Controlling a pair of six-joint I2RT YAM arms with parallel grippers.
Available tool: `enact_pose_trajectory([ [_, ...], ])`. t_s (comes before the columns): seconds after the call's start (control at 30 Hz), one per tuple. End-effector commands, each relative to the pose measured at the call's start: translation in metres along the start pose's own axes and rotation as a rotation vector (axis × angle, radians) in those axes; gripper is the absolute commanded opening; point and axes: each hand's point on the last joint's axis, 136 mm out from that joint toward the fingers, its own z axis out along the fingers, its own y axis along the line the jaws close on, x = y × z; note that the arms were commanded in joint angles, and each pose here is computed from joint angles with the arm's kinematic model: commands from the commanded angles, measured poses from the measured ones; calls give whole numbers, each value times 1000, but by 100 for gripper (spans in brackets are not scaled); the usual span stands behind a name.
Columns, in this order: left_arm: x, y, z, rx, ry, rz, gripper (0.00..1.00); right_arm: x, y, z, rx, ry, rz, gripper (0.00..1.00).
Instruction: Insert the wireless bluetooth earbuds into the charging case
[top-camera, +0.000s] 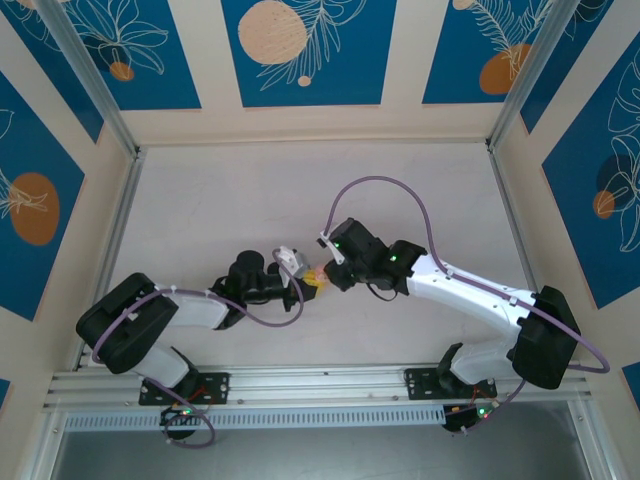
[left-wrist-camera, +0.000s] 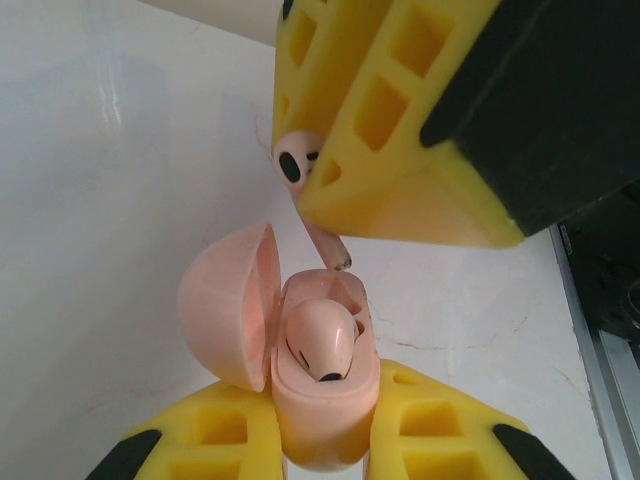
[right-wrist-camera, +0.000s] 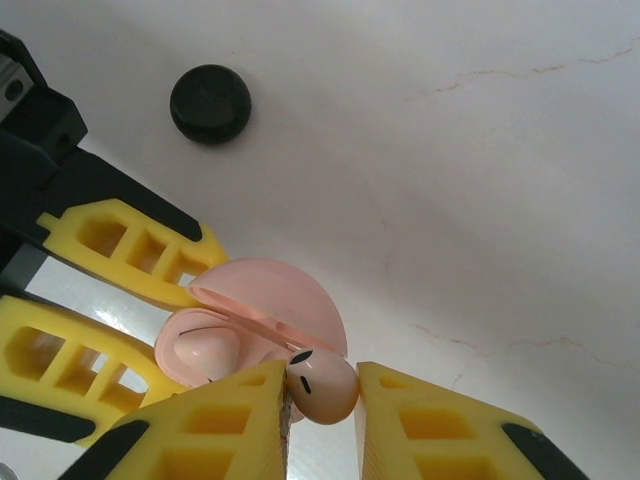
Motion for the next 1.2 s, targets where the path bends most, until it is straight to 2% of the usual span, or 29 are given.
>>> enact_pose_trajectory([
  [0.0, -31, -7, 1, 21, -82, 36, 13, -2, 3, -4, -11, -25, -17, 23],
  [0.47, -42, -7, -1, 11, -113, 43, 13, 2, 10, -2, -26, -18, -51, 23],
  [0.73, -43, -7, -1, 5, -115, 49, 13, 8, 22, -6, -100, -18, -68, 24],
  [1.17, -45, -9, -3, 9, -99, 77, 13, -4, 18, -23, -218, -96, 56, 38],
])
